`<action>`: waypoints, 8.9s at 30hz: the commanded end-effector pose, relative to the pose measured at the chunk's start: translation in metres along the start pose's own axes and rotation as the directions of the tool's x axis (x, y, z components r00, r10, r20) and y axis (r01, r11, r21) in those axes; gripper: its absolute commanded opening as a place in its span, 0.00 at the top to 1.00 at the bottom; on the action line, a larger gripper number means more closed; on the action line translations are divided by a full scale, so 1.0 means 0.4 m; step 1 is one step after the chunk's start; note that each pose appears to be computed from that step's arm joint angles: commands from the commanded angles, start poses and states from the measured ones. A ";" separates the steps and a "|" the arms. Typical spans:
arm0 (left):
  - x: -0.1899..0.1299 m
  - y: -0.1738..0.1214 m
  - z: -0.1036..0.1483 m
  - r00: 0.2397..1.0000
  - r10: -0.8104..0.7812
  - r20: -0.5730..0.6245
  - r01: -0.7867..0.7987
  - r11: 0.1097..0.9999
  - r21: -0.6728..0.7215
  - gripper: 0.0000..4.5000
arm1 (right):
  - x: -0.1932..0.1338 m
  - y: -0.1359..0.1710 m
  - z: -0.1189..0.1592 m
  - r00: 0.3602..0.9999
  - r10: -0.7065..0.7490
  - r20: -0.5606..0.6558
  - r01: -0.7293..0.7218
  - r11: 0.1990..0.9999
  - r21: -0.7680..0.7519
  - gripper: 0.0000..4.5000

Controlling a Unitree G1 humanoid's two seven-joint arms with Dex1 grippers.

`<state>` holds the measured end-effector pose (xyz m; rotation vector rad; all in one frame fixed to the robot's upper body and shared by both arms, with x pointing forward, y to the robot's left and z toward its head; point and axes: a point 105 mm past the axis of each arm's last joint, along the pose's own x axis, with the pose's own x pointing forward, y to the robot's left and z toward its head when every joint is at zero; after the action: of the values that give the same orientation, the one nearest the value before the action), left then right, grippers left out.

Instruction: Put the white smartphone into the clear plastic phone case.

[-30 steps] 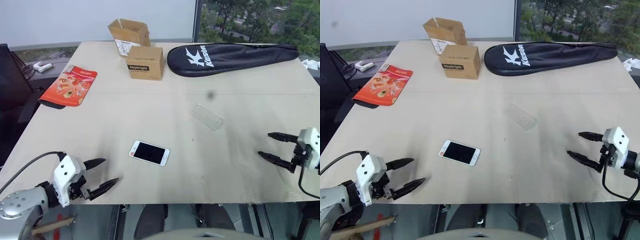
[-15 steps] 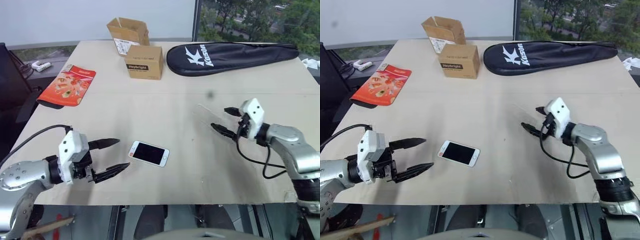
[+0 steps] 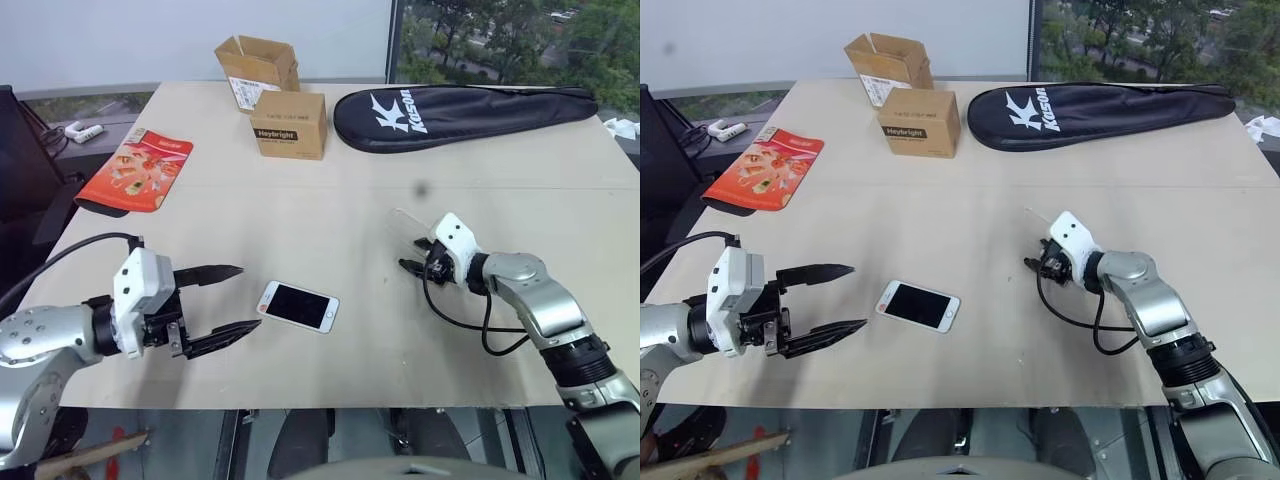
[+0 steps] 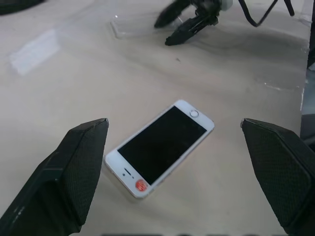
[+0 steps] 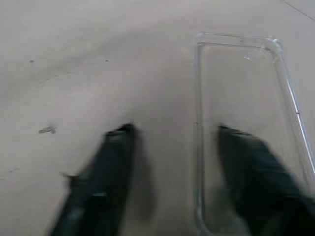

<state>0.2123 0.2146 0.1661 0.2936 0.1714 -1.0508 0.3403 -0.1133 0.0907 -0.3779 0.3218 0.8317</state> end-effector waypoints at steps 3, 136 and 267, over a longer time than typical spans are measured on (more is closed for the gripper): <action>-0.005 0.007 0.030 0.998 0.014 0.059 -0.015 1.000 0.026 0.00 | -0.013 -0.021 -0.032 0.997 -0.040 -0.073 0.042 0.999 0.019 0.99; 0.314 0.058 0.025 0.865 -0.500 -0.043 0.486 0.813 0.322 0.37 | -0.262 0.194 0.145 0.881 0.368 0.299 -0.339 0.930 -0.145 0.00; 0.219 -0.086 0.062 0.874 -0.484 -0.028 0.478 0.850 0.221 0.02 | -0.314 0.010 -0.103 0.730 0.665 -0.157 -0.661 0.629 -0.410 0.33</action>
<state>0.2272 0.1233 0.1533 0.4049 0.1447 -1.5620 0.2624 -0.2068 0.1062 -0.6610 0.2209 1.5657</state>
